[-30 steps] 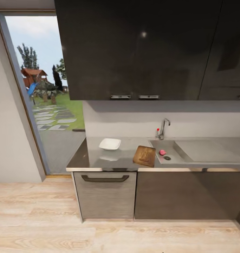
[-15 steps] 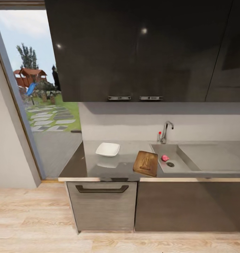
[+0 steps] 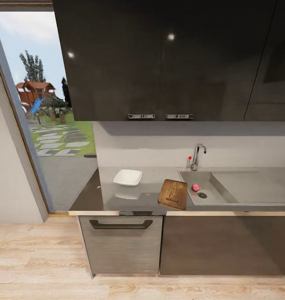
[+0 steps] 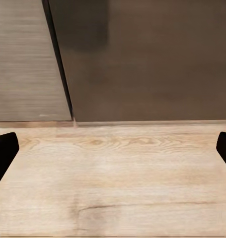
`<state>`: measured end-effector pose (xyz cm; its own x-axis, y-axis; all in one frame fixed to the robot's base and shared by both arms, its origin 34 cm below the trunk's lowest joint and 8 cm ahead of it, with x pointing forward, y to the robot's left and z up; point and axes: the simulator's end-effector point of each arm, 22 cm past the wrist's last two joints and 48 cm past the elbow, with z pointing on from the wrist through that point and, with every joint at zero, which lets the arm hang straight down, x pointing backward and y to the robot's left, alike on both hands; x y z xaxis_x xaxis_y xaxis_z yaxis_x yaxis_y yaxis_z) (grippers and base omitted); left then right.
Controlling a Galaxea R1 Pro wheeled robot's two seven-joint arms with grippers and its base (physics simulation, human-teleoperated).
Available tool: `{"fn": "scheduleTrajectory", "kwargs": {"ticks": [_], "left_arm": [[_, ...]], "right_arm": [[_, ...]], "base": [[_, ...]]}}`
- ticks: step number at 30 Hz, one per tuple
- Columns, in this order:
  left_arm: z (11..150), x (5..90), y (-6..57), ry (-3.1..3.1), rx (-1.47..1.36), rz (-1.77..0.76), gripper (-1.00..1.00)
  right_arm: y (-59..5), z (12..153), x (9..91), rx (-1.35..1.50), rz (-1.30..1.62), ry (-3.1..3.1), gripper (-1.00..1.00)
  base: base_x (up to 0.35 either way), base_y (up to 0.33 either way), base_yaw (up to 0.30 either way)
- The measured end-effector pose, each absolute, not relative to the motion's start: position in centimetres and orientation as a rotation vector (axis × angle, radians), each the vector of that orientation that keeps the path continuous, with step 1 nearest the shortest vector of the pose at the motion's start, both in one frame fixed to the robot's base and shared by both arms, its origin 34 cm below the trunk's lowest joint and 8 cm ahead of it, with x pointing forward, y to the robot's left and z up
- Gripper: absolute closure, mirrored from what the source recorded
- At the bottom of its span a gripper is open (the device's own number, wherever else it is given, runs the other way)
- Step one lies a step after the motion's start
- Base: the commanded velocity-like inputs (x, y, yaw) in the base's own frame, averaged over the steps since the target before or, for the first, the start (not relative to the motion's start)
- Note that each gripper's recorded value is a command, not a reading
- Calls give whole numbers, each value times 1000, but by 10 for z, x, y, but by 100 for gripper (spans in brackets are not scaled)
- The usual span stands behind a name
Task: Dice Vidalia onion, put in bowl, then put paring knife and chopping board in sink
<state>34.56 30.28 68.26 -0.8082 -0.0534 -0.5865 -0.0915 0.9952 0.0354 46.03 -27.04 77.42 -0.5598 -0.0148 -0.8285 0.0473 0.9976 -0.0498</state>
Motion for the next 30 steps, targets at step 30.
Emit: {"fn": "scheduleTrajectory", "kwargs": {"ticks": [30], "left_arm": [[898, 513, 289, 2415, -60, 34, -100]], "right_arm": [[-269, 750, 436, 25, -81, 2235, -100]], "base": [[0, 0, 0]]}}
